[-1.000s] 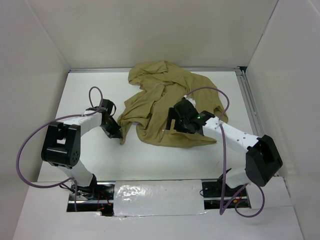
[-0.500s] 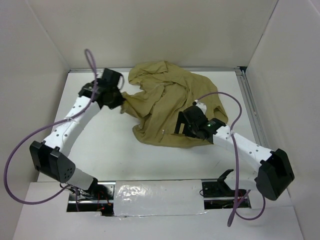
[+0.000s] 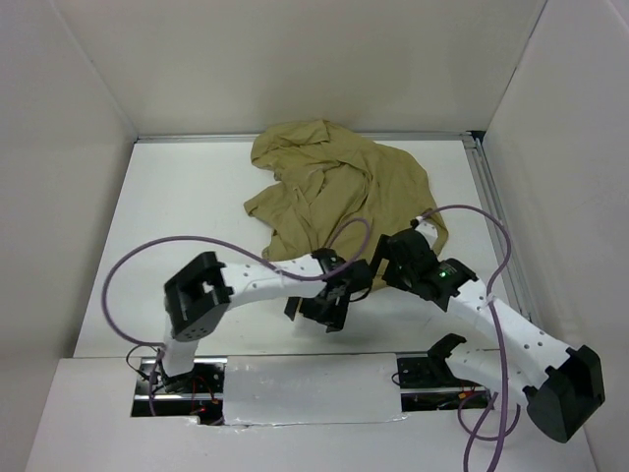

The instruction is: Zip up the jacket

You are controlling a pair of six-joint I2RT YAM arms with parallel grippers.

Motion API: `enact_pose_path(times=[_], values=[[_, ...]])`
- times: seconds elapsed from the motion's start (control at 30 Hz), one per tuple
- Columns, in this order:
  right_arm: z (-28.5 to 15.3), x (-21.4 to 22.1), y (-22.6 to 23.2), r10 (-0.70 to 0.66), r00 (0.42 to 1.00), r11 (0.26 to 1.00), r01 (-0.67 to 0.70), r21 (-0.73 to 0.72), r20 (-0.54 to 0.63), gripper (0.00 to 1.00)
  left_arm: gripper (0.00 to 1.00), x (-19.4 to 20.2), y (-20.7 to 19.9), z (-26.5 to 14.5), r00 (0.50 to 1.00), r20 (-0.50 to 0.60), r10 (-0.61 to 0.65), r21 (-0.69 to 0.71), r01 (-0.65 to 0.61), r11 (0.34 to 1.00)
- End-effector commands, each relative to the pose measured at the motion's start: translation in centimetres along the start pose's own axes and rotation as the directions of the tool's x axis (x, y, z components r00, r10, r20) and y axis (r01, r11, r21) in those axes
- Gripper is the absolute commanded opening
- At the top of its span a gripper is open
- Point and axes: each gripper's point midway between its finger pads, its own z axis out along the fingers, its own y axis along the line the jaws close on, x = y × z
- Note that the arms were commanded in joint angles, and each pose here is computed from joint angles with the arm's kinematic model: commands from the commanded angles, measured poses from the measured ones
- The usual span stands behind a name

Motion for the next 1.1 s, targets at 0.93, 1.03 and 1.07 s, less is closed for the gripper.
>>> enact_pose_path(times=[0.93, 1.03, 1.07], values=[[7.0, 11.1, 16.6, -0.169, 0.917, 0.950, 0.055, -0.306, -0.361, 0.55, 0.99, -2.9, 13.0, -5.0, 0.866, 0.060, -0.496, 0.757, 0.284, 0.588], [7.1, 10.7, 17.4, -0.164, 0.924, 0.936, 0.036, -0.349, -0.345, 0.11, 0.99, -2.9, 12.9, -4.9, 0.870, 0.062, -0.490, 0.760, 0.277, 0.588], [7.2, 10.4, 17.5, -0.176, 0.927, 0.927, 0.043, -0.374, -0.330, 0.02, 0.99, -2.9, 12.9, -4.8, 0.871, 0.064, -0.487, 0.758, 0.275, 0.591]])
